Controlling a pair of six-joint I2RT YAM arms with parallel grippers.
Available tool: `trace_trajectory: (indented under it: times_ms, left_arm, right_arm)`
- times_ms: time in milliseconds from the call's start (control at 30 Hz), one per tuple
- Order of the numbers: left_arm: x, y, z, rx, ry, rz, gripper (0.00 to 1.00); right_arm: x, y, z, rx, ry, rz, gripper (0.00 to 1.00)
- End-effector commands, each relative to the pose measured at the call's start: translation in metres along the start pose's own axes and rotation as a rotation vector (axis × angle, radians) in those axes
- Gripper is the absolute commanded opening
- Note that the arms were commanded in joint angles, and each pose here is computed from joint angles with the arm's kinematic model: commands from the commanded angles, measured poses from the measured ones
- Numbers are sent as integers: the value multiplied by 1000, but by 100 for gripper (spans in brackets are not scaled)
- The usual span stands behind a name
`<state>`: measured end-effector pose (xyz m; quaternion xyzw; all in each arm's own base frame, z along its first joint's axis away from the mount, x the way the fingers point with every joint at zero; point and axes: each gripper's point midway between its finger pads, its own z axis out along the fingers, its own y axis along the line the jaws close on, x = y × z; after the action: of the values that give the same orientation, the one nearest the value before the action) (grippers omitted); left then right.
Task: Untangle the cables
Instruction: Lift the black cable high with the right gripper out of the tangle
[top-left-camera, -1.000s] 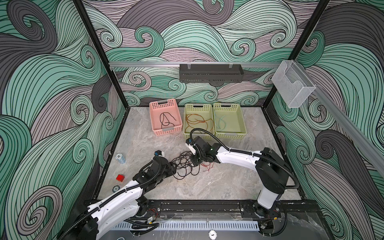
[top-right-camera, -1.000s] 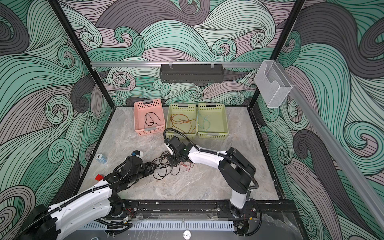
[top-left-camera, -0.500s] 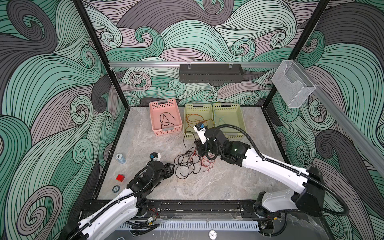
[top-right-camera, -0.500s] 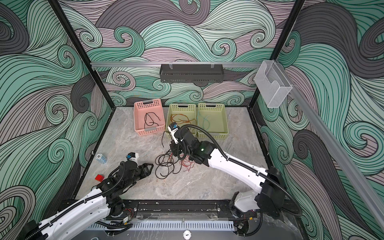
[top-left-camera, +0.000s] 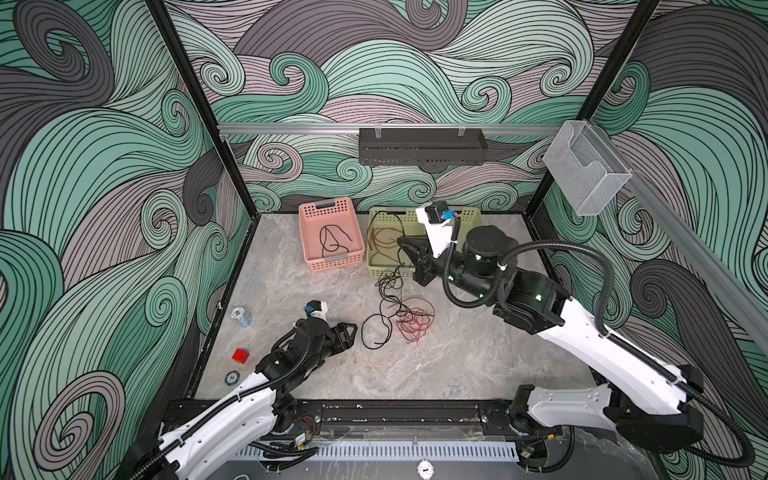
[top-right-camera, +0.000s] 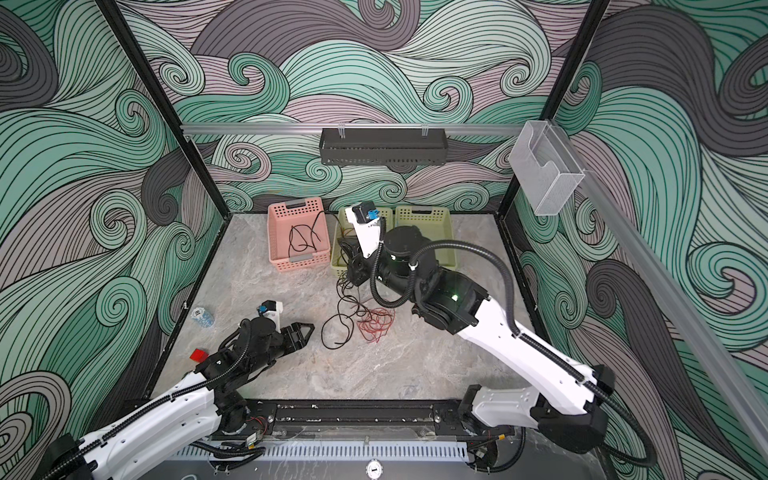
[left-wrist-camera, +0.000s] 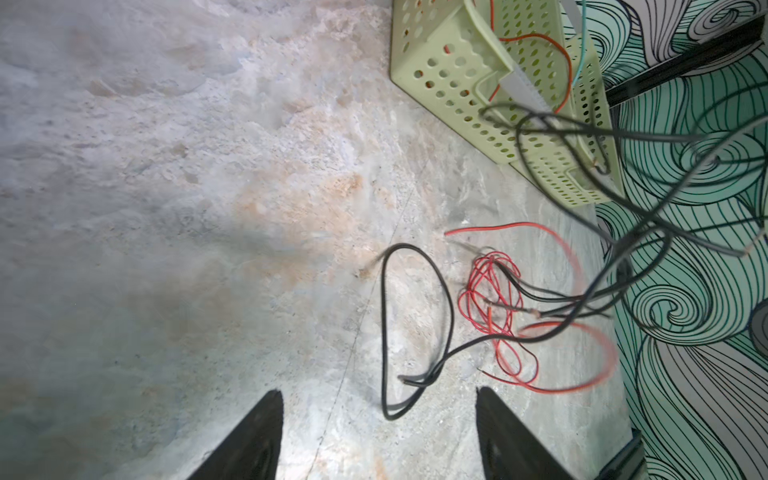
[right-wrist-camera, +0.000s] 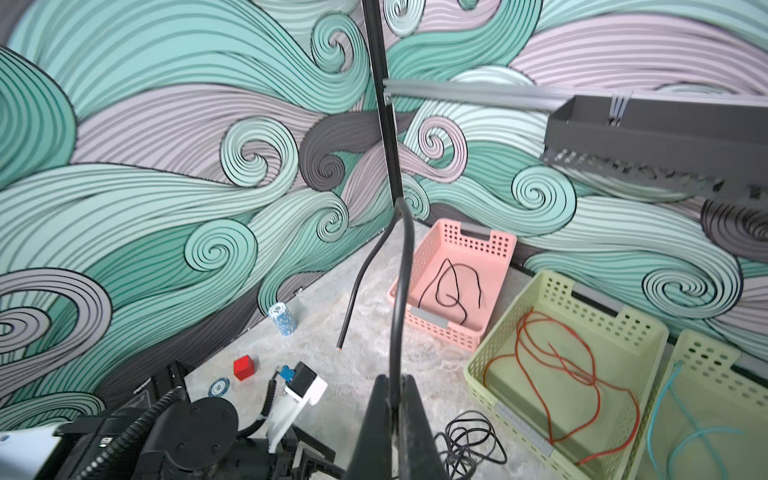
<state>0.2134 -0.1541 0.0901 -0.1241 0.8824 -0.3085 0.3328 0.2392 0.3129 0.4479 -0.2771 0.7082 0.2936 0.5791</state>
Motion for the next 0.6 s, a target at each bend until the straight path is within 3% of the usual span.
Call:
trace_trajectory:
  times_ms: [0,233,567]
  left_arm:
    - [-23,-45,-9,113,-34,47,72]
    - [-41,-87,-12,188,-52,108,73]
    - [-47,-158,1,356,-42,194,73]
  right_arm:
    - [-18,2,-13,4,-28,-58,0]
    - [-70,6,-35,-8,-157,-90,0]
    - [-63,10,-30,-31,-155,-61,0]
